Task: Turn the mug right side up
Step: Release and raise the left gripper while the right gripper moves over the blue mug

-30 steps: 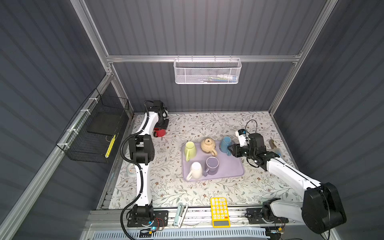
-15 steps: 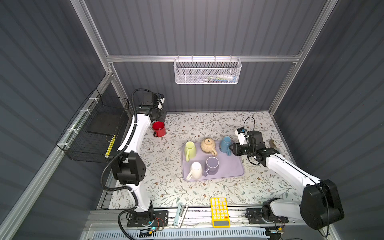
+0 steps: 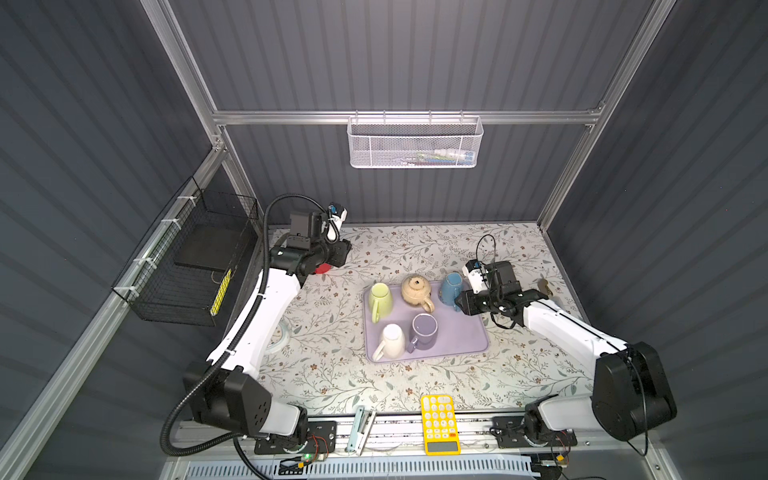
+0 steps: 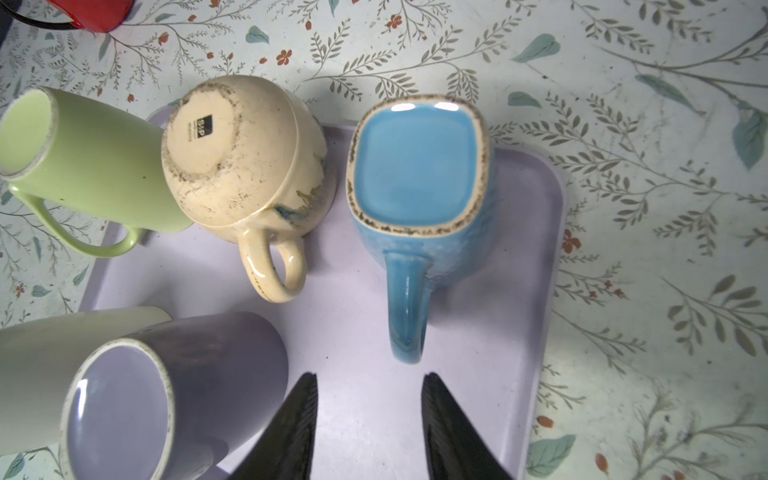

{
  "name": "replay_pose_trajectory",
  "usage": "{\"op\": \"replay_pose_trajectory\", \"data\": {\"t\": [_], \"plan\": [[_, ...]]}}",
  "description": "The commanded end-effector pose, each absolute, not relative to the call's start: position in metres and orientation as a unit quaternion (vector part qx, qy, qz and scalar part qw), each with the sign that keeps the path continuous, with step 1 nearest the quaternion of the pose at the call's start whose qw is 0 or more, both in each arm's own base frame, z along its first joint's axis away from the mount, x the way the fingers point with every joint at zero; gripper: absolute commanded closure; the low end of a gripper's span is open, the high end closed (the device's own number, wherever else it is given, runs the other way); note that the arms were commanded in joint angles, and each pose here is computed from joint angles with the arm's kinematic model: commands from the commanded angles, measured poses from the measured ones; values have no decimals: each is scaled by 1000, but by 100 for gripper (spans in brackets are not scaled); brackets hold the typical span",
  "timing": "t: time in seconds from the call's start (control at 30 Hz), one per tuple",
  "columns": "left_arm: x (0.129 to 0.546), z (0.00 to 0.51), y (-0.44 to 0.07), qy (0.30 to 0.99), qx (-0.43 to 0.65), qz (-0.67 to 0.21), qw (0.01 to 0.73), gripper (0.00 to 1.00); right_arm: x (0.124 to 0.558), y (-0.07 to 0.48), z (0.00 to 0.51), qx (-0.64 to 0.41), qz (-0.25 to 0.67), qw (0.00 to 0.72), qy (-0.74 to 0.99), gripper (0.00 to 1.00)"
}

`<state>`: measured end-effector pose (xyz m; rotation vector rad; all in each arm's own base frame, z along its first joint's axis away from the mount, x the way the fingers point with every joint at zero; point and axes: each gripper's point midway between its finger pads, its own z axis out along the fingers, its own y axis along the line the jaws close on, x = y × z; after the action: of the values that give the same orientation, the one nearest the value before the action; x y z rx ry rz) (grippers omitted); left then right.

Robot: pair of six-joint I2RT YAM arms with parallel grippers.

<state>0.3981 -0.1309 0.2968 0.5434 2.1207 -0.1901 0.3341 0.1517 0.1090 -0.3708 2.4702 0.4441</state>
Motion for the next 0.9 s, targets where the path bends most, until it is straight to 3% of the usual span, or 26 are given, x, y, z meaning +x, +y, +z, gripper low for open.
{"op": "replay_pose_trajectory", "data": {"t": [0.0,0.43,0.87], "plan": [[378,283,-136,861,228,-109,441,43,339,149,104,-137,140,290,937,57],[349,243,-158,843,240,-199,439,43,356,155,81,-115,117,282,945,57],[345,231,-166,839,244,-224,432,44,361,158,68,-106,99,271,952,58]]}}
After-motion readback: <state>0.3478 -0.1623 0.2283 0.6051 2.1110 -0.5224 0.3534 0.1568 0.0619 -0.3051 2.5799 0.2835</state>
